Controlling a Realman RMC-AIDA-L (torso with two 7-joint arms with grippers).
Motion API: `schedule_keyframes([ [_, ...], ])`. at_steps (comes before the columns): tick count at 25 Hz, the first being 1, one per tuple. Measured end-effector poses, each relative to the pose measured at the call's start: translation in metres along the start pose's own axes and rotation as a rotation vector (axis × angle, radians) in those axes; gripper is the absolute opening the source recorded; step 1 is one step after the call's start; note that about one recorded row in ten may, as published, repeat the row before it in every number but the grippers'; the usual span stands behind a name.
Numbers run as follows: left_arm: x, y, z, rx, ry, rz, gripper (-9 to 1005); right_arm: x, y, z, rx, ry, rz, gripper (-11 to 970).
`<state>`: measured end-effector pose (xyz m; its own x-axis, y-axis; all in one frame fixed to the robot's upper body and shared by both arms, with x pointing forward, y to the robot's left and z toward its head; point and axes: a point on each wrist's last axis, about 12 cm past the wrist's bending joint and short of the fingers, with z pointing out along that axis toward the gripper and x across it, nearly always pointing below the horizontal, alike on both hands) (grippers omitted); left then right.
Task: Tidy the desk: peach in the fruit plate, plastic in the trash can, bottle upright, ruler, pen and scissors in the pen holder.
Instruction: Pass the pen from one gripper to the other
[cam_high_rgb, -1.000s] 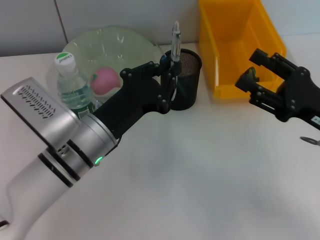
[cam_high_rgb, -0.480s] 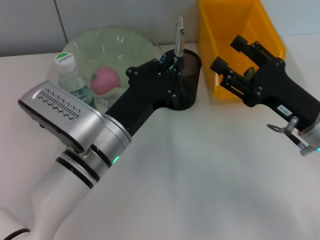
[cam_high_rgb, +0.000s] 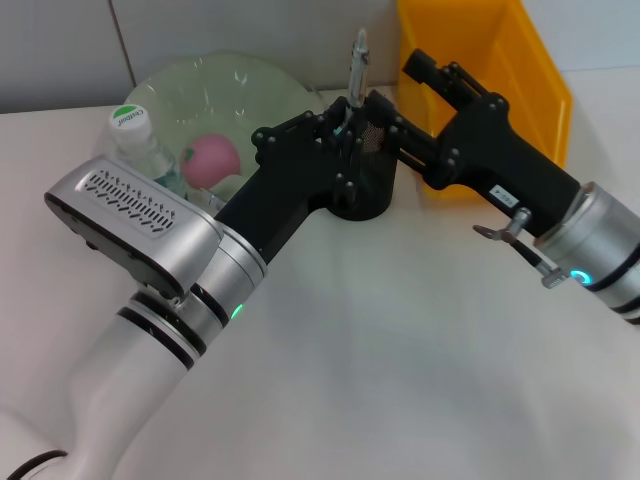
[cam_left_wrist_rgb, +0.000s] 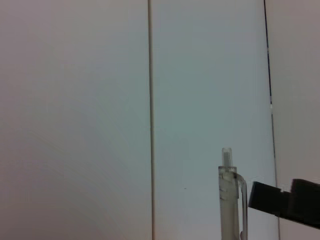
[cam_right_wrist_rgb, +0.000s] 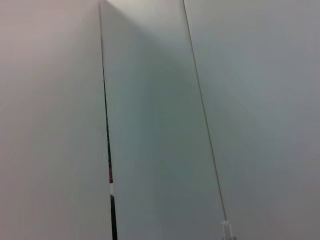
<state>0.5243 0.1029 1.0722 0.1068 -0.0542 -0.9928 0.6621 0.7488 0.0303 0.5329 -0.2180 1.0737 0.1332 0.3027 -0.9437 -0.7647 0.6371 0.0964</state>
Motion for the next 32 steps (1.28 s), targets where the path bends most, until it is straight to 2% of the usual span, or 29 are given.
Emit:
schedule_keyframes([
  [26,0.001,0.0,0.0,0.003,0.005,0.02,133,0.004,0.001,0.025,0.009,0.016,-0.061,600],
  [32,0.001,0.0,0.0,0.003,0.005,0.021,133,0.005,0.001,0.027,0.009,0.023,-0.061,382],
])
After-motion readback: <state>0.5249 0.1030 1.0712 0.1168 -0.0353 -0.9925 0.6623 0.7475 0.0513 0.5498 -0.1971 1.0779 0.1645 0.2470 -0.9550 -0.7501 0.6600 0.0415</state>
